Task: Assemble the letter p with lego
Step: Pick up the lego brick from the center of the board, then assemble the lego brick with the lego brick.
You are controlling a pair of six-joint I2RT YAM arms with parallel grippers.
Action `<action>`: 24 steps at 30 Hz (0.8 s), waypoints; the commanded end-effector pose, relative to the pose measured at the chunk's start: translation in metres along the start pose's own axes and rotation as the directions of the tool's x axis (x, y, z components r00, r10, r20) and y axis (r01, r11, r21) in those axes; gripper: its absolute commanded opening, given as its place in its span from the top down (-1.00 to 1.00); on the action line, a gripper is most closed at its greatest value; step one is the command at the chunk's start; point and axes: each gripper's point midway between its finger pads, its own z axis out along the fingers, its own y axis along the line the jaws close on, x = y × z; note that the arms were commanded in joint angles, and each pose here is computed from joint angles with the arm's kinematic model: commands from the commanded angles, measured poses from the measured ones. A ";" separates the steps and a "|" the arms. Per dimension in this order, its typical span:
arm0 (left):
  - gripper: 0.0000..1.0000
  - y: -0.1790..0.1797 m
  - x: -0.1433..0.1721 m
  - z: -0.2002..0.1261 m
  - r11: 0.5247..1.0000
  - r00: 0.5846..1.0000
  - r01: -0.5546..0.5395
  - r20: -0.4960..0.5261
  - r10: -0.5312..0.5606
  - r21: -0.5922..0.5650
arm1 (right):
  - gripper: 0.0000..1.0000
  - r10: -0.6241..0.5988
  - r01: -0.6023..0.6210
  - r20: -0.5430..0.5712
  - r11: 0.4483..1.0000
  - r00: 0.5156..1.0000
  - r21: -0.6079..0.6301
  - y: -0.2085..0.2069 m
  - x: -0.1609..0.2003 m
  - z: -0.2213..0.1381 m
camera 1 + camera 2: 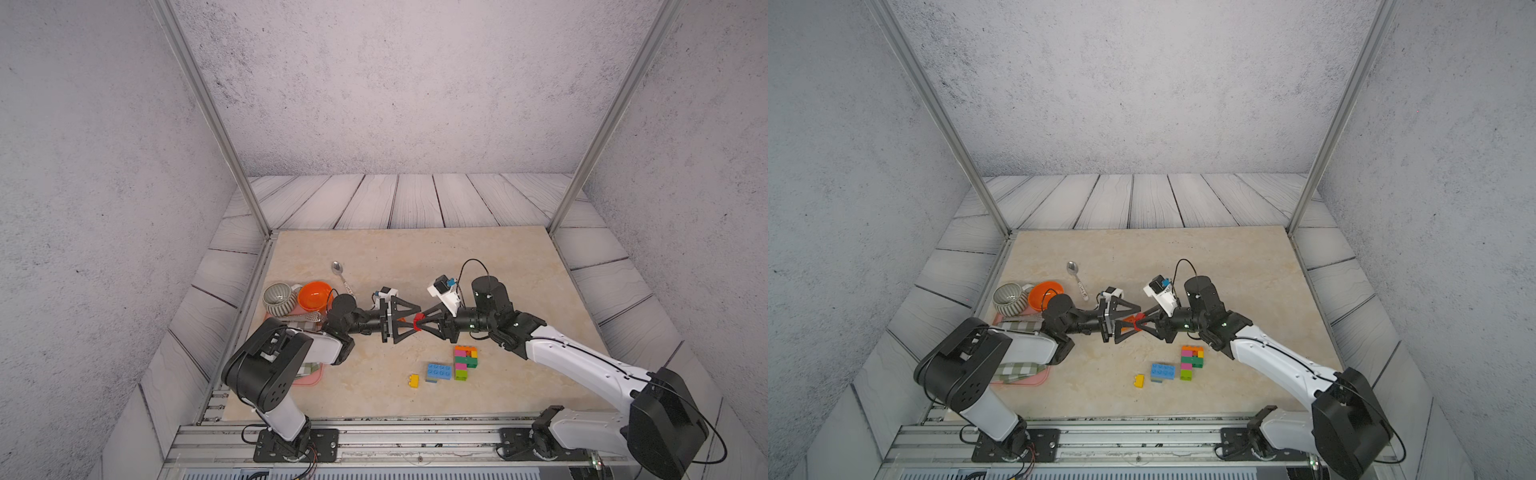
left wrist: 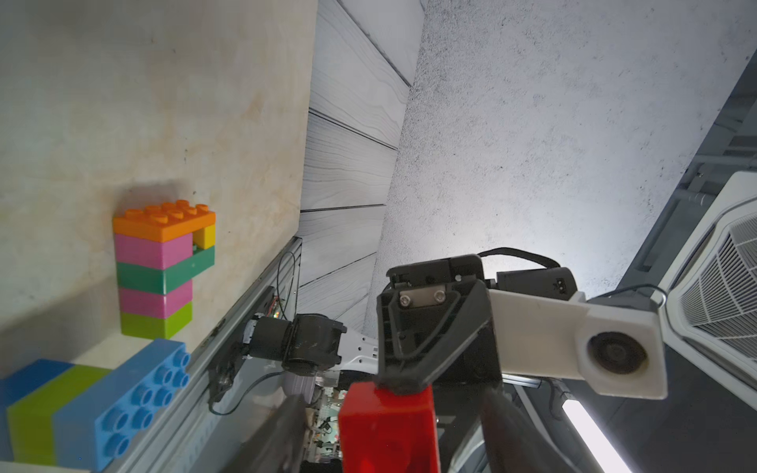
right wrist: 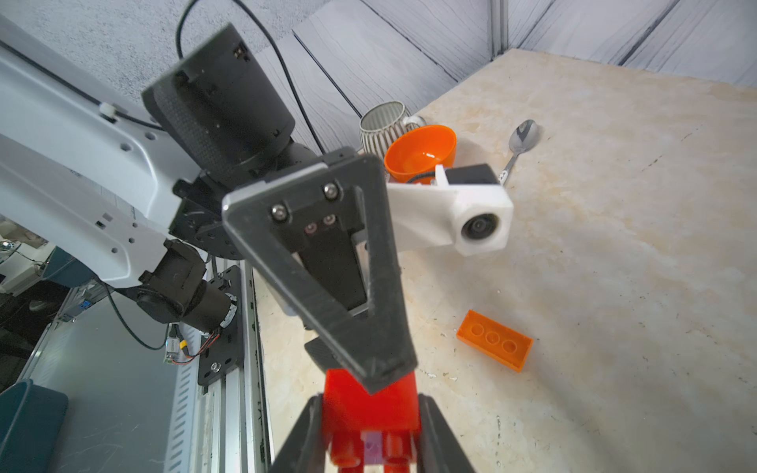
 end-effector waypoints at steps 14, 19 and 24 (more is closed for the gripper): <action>-0.96 0.058 -0.016 -0.099 0.731 0.848 -0.230 0.237 0.474 -0.642 | 1.00 -0.122 0.235 -0.571 0.964 0.812 0.128 0.000 0.049 -0.050; -0.96 0.083 -0.023 -0.124 0.635 0.773 -0.247 0.247 0.585 -0.732 | 1.00 -0.203 0.330 -0.772 0.944 0.602 0.009 0.002 0.079 -0.047; -0.96 0.093 -0.023 -0.157 0.547 0.668 -0.224 0.281 0.689 -0.807 | 1.00 -0.299 0.394 -0.853 0.911 0.427 -0.122 0.009 0.105 -0.029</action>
